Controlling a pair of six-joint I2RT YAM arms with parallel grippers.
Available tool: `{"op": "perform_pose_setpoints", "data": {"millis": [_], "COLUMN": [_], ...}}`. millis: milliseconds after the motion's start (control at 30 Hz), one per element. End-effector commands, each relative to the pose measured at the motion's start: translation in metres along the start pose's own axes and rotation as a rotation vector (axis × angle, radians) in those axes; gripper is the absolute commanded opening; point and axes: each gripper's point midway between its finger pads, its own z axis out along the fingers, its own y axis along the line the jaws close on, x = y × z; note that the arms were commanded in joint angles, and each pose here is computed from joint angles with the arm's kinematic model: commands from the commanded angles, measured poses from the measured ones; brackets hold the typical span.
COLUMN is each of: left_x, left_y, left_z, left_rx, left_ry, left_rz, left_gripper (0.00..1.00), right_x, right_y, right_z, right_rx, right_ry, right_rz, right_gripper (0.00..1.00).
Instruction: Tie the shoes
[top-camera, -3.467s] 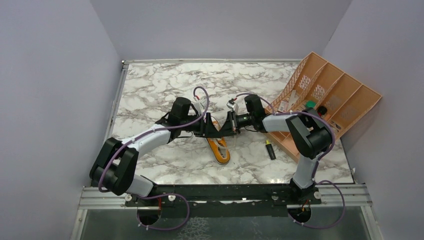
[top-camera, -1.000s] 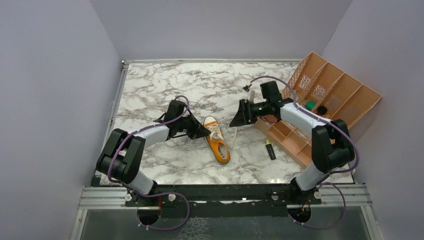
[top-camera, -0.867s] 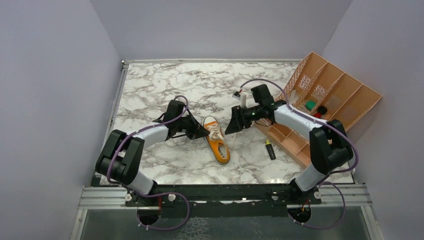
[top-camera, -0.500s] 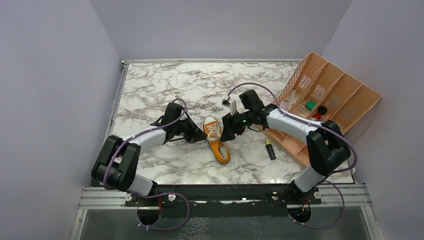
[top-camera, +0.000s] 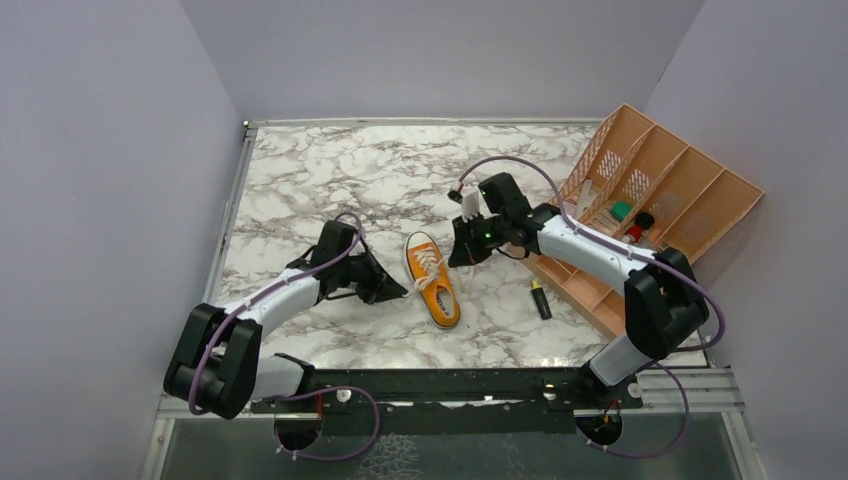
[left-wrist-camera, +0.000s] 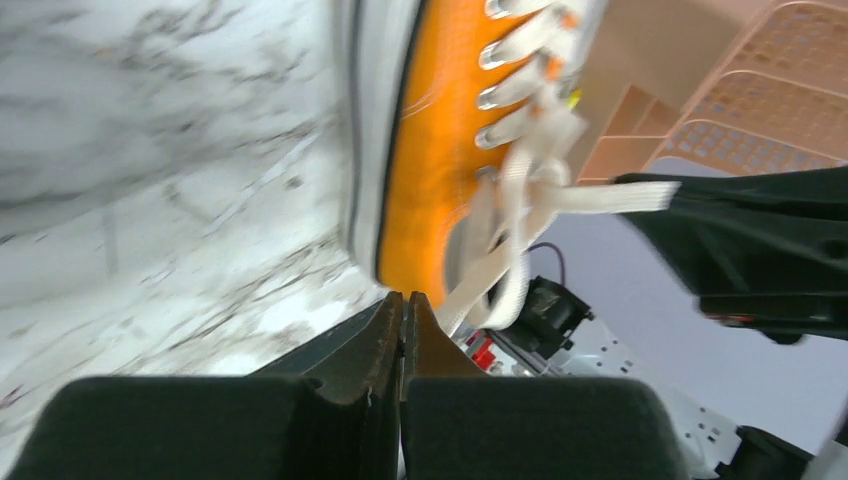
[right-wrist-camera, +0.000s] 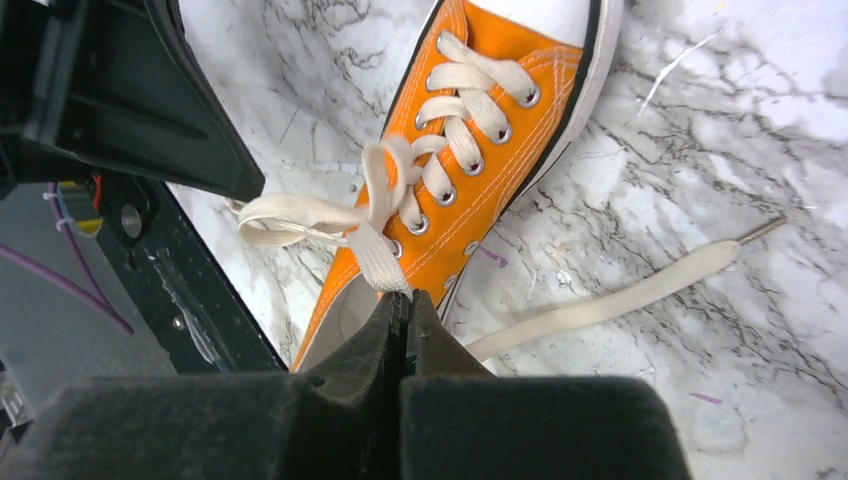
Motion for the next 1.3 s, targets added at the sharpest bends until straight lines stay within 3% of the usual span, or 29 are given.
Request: {"op": "perform_pose_setpoints", "data": {"millis": [0,200,467,733,933,1167,1267], "left_x": [0.011,0.012,0.004,-0.024,-0.043,-0.047,-0.052], "left_y": [0.038,0.063,0.077,0.07,0.066,0.043,0.023], "left_z": [-0.015,-0.029,-0.045,-0.07,-0.101,-0.129,-0.131], "left_rx": [-0.109,-0.196,-0.252,-0.331,-0.412,-0.393,-0.332], "left_ry": [-0.006,-0.01,-0.051,-0.183,-0.269,-0.387,-0.394], "left_rz": [-0.026,-0.015,-0.029,0.043,0.093,0.116,0.17], "left_gripper": [0.0,0.0,0.0,0.0,0.0,0.0,0.0], "right_x": [-0.021,-0.039,-0.043,-0.031,-0.025,-0.023,-0.021], "right_y": [-0.004,-0.012,-0.027,-0.016,-0.021,-0.04,-0.03], "right_z": [-0.023,-0.049,-0.062,-0.054,-0.055,-0.062,-0.061], "right_rx": [0.103,0.181,0.228,0.12,0.148,0.211,0.138], "right_ry": [-0.055,-0.131,-0.14,-0.098,-0.078,-0.055,-0.026], "right_rz": [0.02,0.033,0.066,0.07,0.062,0.048,-0.015], "right_gripper": [0.01,0.01,0.01,0.01,0.01,0.01,0.01]}}
